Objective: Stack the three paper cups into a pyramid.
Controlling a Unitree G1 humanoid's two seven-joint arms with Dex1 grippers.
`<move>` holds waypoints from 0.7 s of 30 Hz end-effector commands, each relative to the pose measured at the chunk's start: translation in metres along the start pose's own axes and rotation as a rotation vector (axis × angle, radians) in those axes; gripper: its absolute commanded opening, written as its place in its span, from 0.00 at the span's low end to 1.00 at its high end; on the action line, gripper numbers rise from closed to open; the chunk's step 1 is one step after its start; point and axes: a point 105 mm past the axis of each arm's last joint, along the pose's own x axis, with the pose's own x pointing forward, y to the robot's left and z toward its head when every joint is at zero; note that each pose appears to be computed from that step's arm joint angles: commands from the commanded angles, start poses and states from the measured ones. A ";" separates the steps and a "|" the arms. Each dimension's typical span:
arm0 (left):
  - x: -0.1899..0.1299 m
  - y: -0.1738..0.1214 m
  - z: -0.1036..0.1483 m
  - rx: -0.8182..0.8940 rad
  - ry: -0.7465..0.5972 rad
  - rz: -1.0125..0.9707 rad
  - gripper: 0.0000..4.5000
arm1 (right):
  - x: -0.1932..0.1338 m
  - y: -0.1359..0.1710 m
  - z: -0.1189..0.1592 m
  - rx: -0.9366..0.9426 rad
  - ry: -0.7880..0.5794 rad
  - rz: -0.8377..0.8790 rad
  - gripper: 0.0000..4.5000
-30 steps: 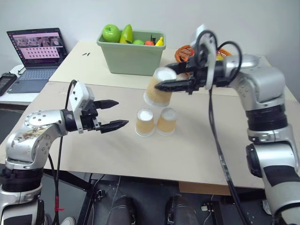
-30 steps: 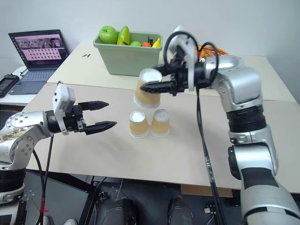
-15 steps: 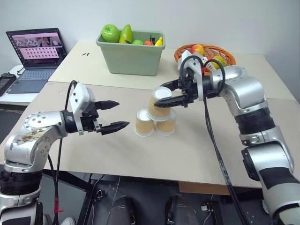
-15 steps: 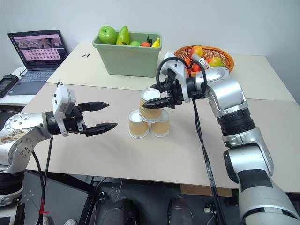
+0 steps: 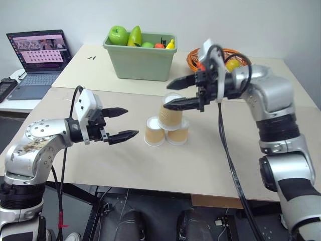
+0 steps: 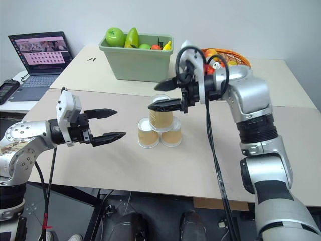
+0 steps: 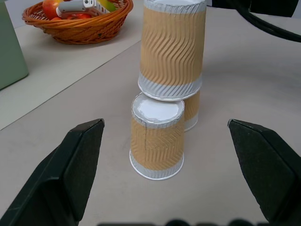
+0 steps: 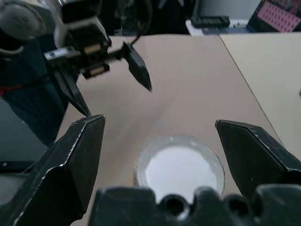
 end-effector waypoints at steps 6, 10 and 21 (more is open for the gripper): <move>-0.021 0.043 -0.019 -0.076 -0.086 0.485 1.00 | -0.111 -0.058 0.062 0.013 -0.360 -0.731 0.97; -0.040 0.061 -0.038 -0.159 -0.134 0.769 1.00 | -0.139 -0.079 -0.035 -0.047 0.042 -1.122 0.97; -0.091 0.107 -0.087 -0.215 -0.134 1.351 1.00 | -0.167 -0.058 -0.170 -0.051 0.284 -1.457 0.97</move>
